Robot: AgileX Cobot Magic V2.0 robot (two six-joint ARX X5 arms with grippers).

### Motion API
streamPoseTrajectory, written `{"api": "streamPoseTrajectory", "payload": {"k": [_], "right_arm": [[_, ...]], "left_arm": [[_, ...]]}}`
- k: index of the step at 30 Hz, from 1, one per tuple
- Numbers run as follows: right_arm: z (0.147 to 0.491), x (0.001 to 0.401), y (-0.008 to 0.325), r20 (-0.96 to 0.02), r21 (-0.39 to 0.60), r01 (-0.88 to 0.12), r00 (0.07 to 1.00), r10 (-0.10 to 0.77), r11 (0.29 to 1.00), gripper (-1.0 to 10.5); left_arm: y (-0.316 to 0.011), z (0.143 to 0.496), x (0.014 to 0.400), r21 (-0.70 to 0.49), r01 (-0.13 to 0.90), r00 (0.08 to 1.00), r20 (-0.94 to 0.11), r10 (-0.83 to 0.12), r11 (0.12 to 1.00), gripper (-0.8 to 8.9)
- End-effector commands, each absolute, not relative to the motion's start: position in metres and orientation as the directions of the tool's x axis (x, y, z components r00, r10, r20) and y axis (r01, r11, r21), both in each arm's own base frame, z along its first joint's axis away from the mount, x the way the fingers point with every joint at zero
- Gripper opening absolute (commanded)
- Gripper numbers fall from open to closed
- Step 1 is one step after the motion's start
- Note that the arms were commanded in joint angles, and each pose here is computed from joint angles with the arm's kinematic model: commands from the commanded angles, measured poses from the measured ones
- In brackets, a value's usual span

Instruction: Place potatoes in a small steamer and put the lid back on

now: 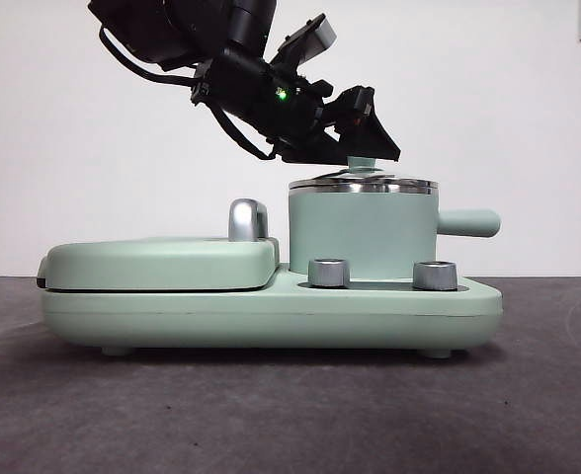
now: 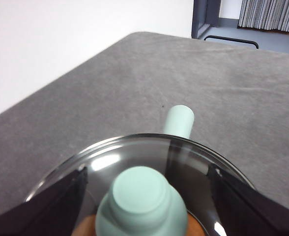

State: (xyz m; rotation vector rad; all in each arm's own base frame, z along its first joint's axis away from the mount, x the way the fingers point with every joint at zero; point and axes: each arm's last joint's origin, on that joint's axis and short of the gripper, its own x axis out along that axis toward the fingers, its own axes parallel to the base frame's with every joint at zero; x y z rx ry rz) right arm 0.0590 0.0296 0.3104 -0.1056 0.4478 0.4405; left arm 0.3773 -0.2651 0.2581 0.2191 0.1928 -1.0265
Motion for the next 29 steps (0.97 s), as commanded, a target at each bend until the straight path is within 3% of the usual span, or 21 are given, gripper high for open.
{"api": "streamPoseTrajectory", "payload": {"k": [1, 8, 16, 22, 29], "right_arm": [[0.312, 0.059, 0.030, -0.428, 0.012, -0.432, 0.813, 0.395, 0.902, 3.6], [0.312, 0.059, 0.030, -0.428, 0.012, -0.431, 0.813, 0.394, 0.902, 3.6], [0.313, 0.059, 0.030, -0.425, 0.012, -0.432, 0.814, 0.395, 0.902, 3.6], [0.315, 0.060, 0.030, -0.406, 0.013, -0.433, 0.821, 0.400, 0.902, 3.6], [0.315, 0.060, 0.031, -0.397, 0.014, -0.433, 0.825, 0.402, 0.901, 3.6]], "left_arm": [[-0.262, 0.288, 0.369, 0.050, 0.858, 0.508, -0.222, -0.832, 0.511, 4.06], [-0.227, 0.331, 0.346, -0.051, 0.842, 0.502, -0.292, -0.814, 0.538, 4.02], [-0.185, 0.366, 0.314, -0.050, 0.819, 0.518, -0.367, -0.773, 0.572, 4.04], [-0.148, 0.362, 0.279, -0.066, 0.787, 0.543, -0.397, -0.740, 0.613, 4.03], [-0.095, 0.329, 0.222, -0.152, 0.694, 0.597, -0.425, -0.680, 0.704, 4.03]]}}
